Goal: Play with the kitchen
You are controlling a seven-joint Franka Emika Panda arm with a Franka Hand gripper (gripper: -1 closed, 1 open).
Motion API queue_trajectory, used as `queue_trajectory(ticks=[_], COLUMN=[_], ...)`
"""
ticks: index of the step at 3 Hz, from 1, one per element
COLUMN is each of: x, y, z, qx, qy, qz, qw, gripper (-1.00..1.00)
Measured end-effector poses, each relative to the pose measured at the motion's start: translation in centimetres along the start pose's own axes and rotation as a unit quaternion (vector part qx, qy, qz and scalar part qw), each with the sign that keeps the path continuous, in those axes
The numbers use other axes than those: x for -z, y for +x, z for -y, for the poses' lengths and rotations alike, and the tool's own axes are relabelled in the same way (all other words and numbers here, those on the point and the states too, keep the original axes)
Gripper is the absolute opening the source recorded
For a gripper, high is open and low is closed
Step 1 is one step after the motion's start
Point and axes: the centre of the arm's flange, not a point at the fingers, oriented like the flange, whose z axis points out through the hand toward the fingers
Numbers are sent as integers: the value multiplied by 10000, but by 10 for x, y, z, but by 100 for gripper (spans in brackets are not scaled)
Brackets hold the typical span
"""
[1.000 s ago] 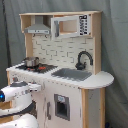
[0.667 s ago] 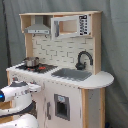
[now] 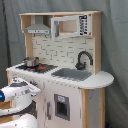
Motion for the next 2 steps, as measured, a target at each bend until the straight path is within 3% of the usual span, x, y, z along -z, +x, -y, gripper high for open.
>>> queue_trajectory(ticks=[1,2], x=[0,0], y=[0,0], z=[0,0], qx=[-573,-1193], qy=[0,3], qz=[0,-3], qw=[9984,9929], gripper=[-100,-100])
